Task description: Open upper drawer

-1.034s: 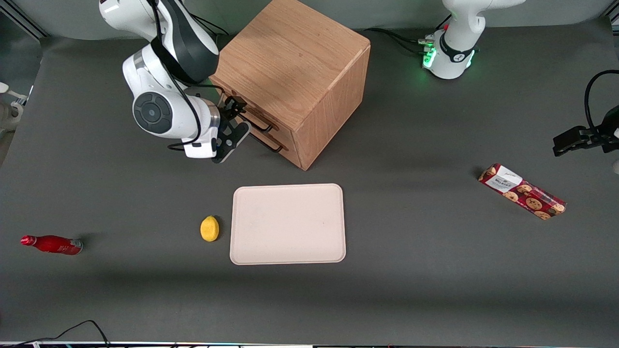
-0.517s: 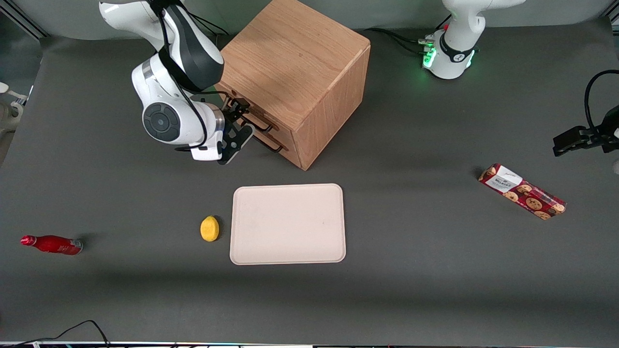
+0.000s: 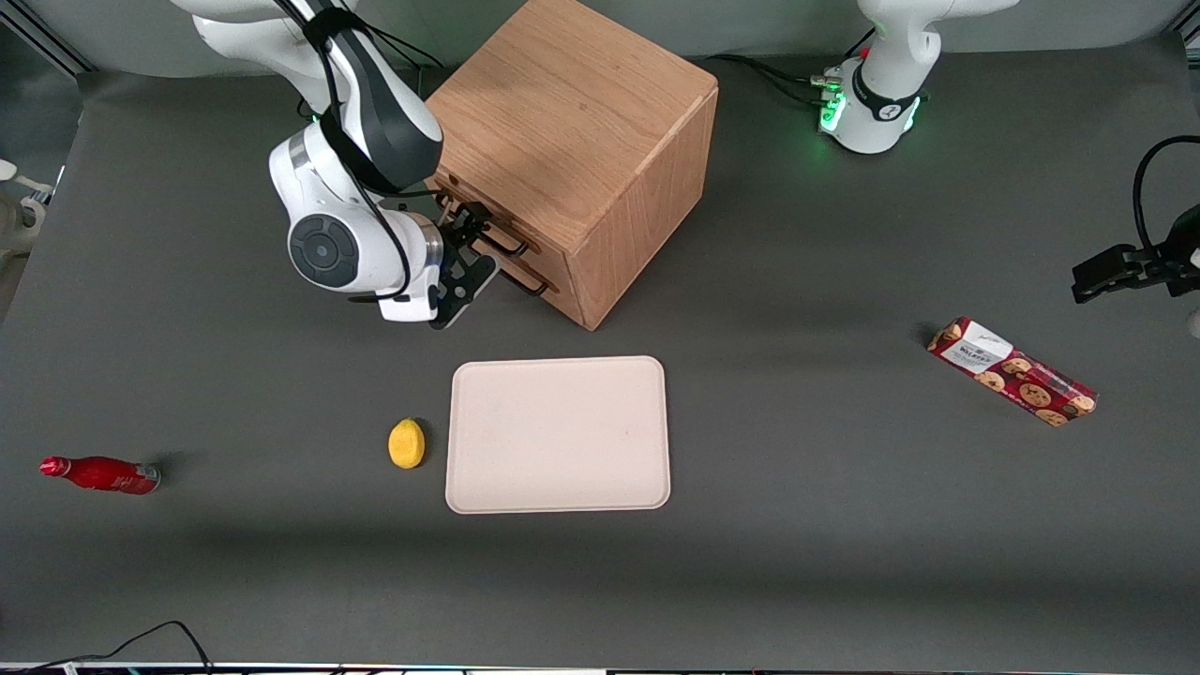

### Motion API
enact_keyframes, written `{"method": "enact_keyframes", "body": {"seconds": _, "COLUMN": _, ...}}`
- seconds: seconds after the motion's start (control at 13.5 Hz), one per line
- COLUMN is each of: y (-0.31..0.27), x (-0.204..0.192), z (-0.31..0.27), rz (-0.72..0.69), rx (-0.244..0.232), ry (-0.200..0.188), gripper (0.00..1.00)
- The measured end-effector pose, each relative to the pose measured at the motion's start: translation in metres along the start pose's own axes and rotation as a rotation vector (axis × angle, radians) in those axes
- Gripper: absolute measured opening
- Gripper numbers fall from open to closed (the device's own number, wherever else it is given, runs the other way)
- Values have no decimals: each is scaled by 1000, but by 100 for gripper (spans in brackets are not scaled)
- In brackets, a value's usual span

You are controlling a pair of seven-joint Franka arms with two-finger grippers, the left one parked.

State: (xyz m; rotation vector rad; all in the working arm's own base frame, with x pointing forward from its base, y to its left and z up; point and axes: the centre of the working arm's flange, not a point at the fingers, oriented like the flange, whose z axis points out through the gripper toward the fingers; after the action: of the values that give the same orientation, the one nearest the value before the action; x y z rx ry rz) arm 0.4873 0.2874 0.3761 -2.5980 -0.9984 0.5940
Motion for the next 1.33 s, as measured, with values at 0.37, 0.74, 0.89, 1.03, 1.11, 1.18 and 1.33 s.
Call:
{"method": "enact_keyframes", "body": {"seconds": 0.37, "y": 2, "x": 4, "z": 7, "rz": -1, "rx": 5, "ry": -6, "gripper": 100}}
{"method": "enact_keyframes", "body": {"seconds": 0.74, "y": 6, "x": 7, "z": 9, "rz": -1, "rx": 2, "ry": 3, "gripper": 100}}
{"method": "enact_keyframes", "body": {"seconds": 0.89, "y": 10, "x": 7, "z": 9, "rz": -28, "rx": 3, "ry": 6, "gripper": 100}}
{"method": "enact_keyframes", "body": {"seconds": 1.03, "y": 21, "x": 6, "z": 8, "rz": -40, "rx": 6, "ry": 11, "gripper": 100}}
{"method": "enact_keyframes", "body": {"seconds": 1.11, "y": 25, "x": 5, "z": 7, "rz": -40, "rx": 8, "ry": 15, "gripper": 100}}
{"method": "enact_keyframes", "body": {"seconds": 1.18, "y": 28, "x": 4, "z": 5, "rz": -38, "rx": 8, "ry": 21, "gripper": 100}}
{"method": "enact_keyframes", "body": {"seconds": 1.33, "y": 33, "x": 4, "z": 3, "rz": -35, "rx": 8, "ry": 28, "gripper": 100}}
